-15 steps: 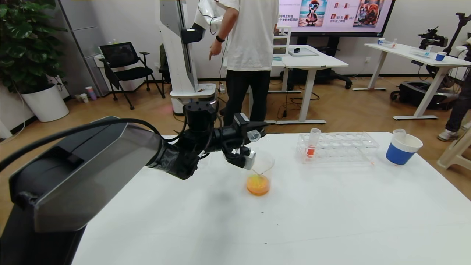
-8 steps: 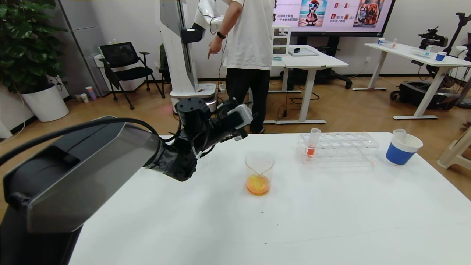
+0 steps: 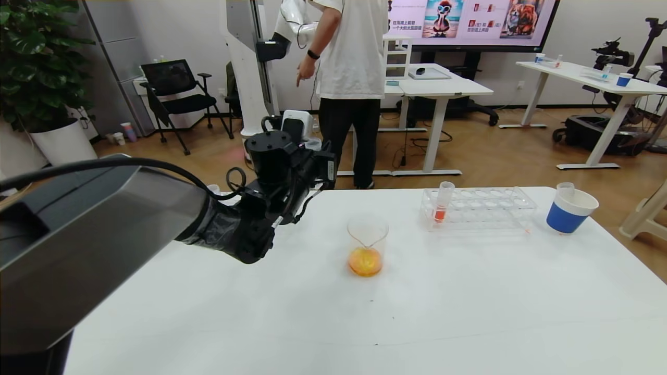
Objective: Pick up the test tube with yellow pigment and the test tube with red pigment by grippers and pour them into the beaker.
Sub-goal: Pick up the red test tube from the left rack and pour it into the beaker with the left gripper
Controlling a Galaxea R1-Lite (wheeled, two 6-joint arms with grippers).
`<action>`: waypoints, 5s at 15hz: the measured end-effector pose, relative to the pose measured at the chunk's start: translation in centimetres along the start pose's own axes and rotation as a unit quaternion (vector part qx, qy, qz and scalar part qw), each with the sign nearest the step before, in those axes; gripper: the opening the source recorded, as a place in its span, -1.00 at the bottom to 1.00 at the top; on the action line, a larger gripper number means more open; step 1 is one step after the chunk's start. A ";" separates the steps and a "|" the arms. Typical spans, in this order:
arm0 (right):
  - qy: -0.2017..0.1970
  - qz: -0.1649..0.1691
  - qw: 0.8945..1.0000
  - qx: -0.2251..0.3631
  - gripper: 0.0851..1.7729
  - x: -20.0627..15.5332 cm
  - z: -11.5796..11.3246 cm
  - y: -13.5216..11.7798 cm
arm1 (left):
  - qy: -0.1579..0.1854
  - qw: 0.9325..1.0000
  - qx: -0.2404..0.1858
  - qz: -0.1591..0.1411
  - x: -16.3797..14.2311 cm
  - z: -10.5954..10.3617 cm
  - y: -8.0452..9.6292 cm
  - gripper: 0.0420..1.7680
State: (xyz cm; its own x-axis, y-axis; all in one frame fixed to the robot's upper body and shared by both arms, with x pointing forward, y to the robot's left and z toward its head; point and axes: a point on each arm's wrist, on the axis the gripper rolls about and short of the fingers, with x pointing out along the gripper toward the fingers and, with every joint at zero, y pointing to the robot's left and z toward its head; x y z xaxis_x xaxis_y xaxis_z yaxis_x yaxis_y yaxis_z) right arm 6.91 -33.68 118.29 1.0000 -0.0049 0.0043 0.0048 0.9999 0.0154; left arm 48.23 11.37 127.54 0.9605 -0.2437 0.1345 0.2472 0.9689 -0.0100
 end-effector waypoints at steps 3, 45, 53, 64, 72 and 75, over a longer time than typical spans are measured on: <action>0.000 0.000 1.000 0.000 0.96 0.0 0.0 0.0 | 0.017 0.999 -0.047 0.014 -1.1 1.6 0.7 -0.42; 0.000 0.000 1.000 0.000 0.96 0.0 0.0 0.0 | 0.039 0.975 0.016 0.218 -7.0 -6.4 34.0 0.98; 0.000 0.000 1.000 0.000 0.96 0.0 0.0 0.0 | 0.021 0.987 0.010 0.159 -4.5 -2.0 28.3 0.98; 0.000 0.000 1.000 0.000 0.96 0.0 0.0 0.0 | -0.025 0.995 0.012 0.095 -2.2 5.4 15.7 0.98; 0.000 0.000 1.000 0.000 0.96 0.0 0.0 0.0 | -0.091 0.991 0.048 0.091 -11.6 14.4 14.2 0.98; 0.000 0.000 1.000 0.000 0.96 0.0 0.0 0.0 | -0.099 0.989 0.063 0.092 -17.4 16.2 13.7 0.98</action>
State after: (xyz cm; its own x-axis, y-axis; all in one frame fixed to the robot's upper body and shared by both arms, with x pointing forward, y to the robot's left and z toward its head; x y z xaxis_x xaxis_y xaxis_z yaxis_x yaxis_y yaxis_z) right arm 6.91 -33.68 118.29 1.0000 -0.0049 0.0043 0.0048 0.9999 0.0154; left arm 32.87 29.60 141.08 0.9407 -0.0626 0.3334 0.0418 0.9967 0.0691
